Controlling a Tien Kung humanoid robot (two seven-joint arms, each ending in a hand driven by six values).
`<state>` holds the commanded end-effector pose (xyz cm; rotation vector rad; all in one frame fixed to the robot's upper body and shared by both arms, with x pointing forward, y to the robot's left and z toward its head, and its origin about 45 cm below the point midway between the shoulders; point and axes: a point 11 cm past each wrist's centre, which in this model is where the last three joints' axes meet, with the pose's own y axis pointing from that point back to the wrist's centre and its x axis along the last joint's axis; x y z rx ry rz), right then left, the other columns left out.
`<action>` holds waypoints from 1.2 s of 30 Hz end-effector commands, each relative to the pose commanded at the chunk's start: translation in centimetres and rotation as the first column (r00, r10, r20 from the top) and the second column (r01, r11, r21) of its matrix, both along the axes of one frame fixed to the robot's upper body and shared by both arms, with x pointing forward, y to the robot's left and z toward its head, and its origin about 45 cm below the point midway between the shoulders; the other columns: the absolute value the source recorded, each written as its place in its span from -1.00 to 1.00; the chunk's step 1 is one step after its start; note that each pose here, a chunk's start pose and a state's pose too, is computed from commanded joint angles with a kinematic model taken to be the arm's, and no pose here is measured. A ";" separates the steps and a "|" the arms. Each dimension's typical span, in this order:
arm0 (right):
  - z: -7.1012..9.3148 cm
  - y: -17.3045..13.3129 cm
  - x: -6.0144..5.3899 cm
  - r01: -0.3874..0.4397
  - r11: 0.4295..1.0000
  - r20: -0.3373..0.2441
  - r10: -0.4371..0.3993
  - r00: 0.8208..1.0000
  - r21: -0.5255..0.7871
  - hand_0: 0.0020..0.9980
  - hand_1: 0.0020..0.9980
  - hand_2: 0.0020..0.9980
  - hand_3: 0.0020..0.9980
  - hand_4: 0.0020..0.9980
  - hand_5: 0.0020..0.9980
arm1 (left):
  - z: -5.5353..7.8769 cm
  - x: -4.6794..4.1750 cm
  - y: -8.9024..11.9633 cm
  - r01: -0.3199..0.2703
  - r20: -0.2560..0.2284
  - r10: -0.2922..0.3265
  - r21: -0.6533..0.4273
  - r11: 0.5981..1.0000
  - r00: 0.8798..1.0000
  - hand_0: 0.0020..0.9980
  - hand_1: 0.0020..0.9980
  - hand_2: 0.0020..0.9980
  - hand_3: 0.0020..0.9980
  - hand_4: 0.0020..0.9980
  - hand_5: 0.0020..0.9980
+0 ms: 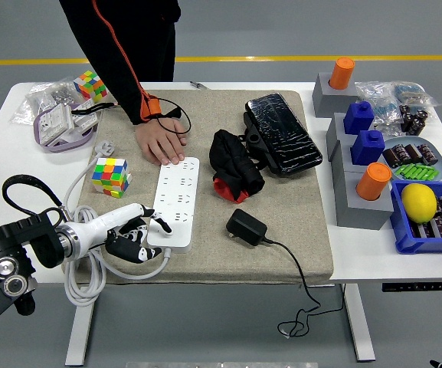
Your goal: Pull the plug out and thorw away
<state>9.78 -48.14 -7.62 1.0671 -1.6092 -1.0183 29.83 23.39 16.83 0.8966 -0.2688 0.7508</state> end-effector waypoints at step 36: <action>0.0 -0.1 0.0 0.009 1.000 0.004 -0.009 1.000 -0.001 0.27 0.25 0.24 0.14 0.98 -0.12 | -2.0 -0.38 0.5 -0.017 -0.067 0.021 0.052 0.998 0.998 -0.82 -0.84 -0.69 0.62 0.31 -1.00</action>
